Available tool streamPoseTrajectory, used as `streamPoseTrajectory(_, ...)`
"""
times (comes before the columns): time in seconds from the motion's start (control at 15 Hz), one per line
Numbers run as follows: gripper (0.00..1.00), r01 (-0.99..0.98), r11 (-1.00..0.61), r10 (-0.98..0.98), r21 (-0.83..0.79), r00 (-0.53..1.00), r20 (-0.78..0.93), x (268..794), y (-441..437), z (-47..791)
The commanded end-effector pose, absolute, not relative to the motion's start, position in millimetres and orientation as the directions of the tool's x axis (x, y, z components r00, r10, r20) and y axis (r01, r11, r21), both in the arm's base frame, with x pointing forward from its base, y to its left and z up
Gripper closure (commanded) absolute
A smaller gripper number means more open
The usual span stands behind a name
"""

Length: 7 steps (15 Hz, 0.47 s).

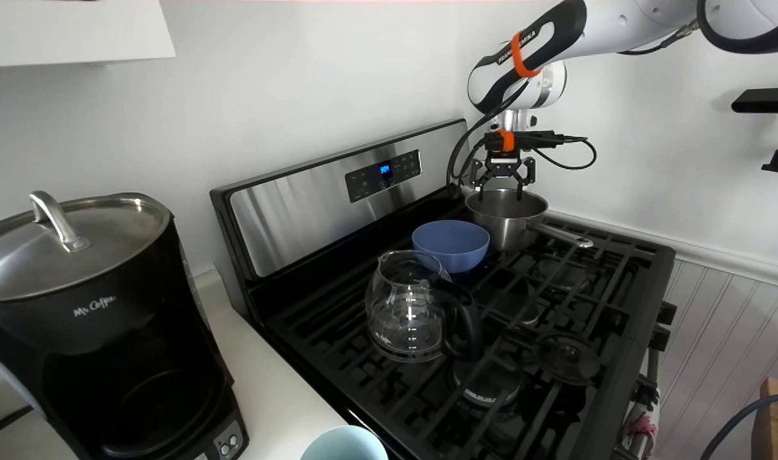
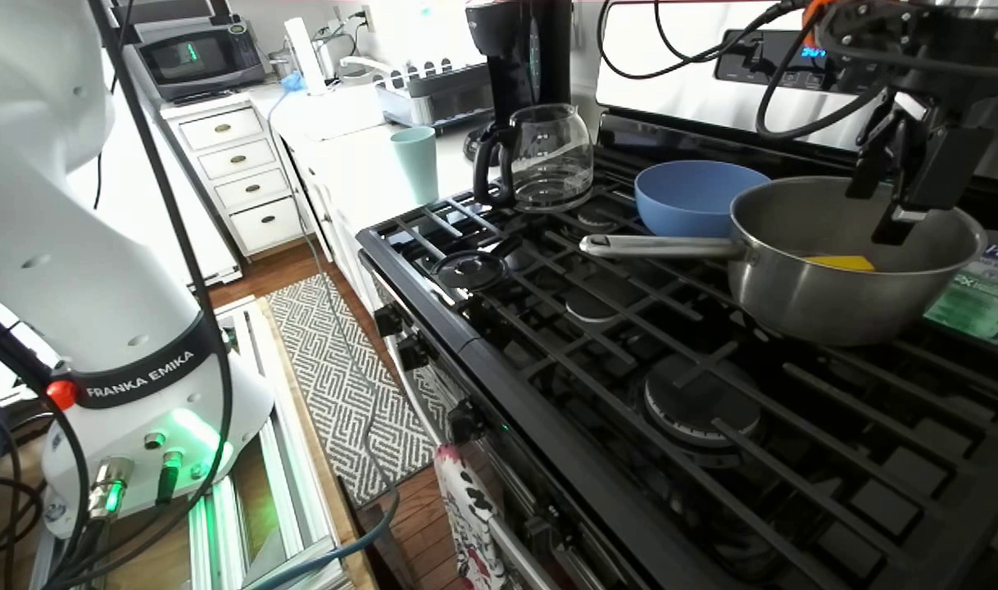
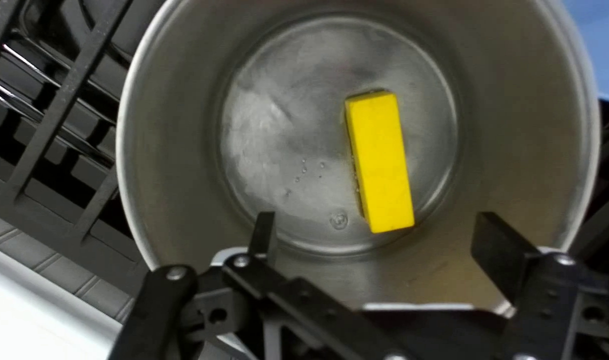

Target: Remove the yellow block from the blue bowl and put it in the silver pot

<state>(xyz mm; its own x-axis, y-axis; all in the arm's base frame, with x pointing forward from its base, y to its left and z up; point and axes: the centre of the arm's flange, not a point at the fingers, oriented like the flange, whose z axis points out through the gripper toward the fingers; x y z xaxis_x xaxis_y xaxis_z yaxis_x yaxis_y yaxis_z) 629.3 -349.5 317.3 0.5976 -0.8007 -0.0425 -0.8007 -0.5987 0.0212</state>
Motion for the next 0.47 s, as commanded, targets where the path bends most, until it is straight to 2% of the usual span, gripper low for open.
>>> streamPoseTrajectory(0.0,0.0,-0.729,-0.684,-0.729,0.01,0.683,-0.031,597.5,-331.0,337.0)
streamPoseTrajectory(0.33,0.0,-0.576,-0.818,-0.576,0.015,0.816,-0.045,572.4,-316.1,352.8)
streamPoseTrajectory(0.4,0.0,-0.64,-0.768,-0.639,0.012,0.767,-0.056,601.3,-332.5,345.3)
